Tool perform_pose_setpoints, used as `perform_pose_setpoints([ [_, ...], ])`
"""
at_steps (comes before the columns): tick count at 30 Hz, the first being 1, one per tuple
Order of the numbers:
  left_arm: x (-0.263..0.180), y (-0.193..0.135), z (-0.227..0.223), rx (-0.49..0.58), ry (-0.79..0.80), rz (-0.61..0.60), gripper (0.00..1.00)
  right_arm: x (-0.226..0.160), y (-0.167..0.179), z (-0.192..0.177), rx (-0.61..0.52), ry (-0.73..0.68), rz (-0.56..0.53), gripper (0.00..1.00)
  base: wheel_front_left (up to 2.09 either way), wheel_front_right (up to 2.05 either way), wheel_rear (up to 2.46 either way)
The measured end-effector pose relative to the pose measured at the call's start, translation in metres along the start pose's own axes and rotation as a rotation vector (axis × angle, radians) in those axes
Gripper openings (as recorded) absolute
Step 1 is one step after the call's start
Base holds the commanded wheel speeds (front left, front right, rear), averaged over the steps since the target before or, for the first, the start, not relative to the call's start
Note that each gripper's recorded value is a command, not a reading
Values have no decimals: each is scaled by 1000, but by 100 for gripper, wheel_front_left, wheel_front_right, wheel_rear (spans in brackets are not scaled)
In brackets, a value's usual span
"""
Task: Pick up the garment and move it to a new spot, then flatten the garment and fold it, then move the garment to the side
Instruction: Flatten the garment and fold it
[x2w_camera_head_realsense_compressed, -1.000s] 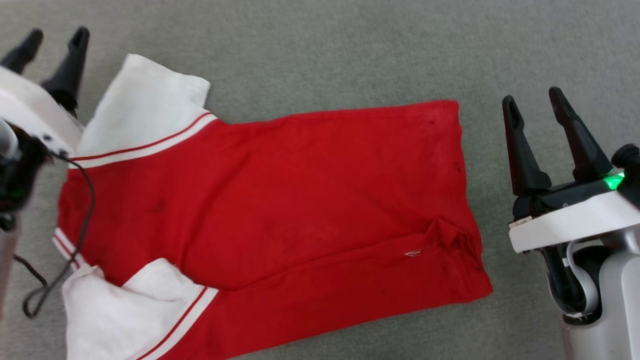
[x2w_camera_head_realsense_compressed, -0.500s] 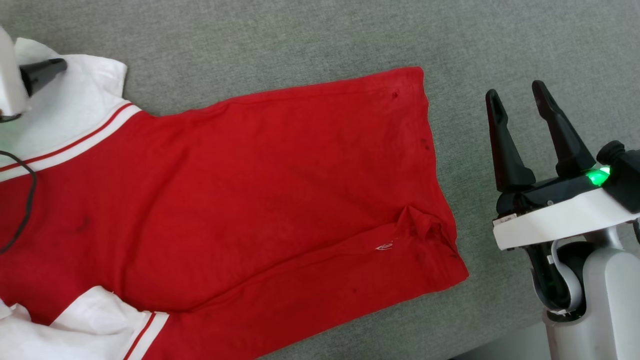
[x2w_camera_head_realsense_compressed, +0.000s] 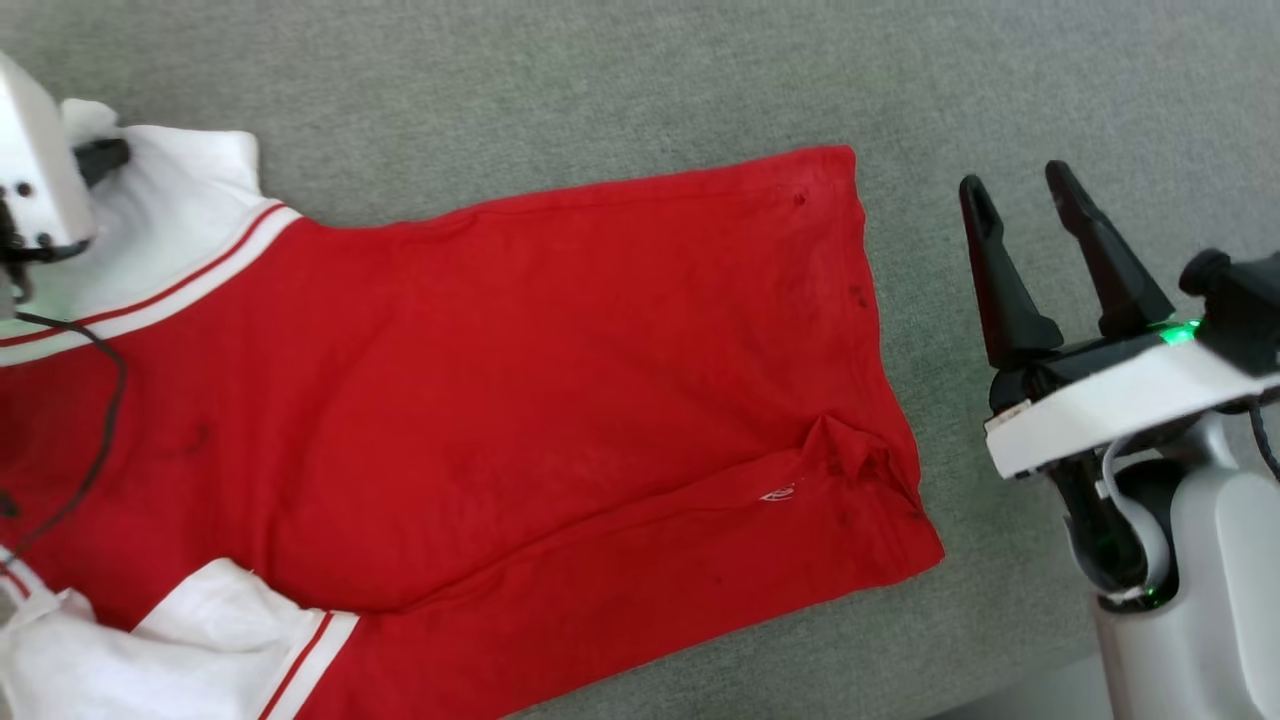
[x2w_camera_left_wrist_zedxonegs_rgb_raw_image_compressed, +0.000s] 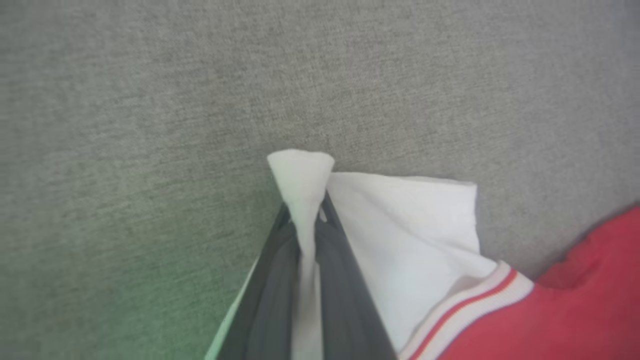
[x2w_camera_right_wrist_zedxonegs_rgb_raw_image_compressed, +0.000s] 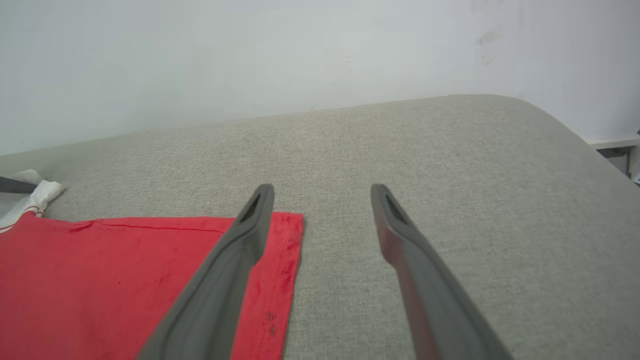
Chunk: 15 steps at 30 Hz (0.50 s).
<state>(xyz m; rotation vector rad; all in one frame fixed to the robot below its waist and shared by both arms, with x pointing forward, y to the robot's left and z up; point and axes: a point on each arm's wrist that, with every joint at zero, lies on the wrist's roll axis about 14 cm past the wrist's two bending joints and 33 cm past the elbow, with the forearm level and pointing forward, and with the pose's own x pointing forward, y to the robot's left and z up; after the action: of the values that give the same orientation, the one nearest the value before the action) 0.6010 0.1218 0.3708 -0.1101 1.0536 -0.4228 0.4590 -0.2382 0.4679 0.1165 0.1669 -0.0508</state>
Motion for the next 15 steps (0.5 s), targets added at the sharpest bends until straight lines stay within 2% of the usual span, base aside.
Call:
perform_pose_setpoints([
  [10, -38, -19, 25, 78, -147, -27, 0, 19, -3, -59, 26, 432, 72, 100, 0, 0, 0],
  [15, -53, -25, 33, 115, -201, -43, 0, 43, 14, -74, 0, 559, 140, 100, 0, 0, 0],
])
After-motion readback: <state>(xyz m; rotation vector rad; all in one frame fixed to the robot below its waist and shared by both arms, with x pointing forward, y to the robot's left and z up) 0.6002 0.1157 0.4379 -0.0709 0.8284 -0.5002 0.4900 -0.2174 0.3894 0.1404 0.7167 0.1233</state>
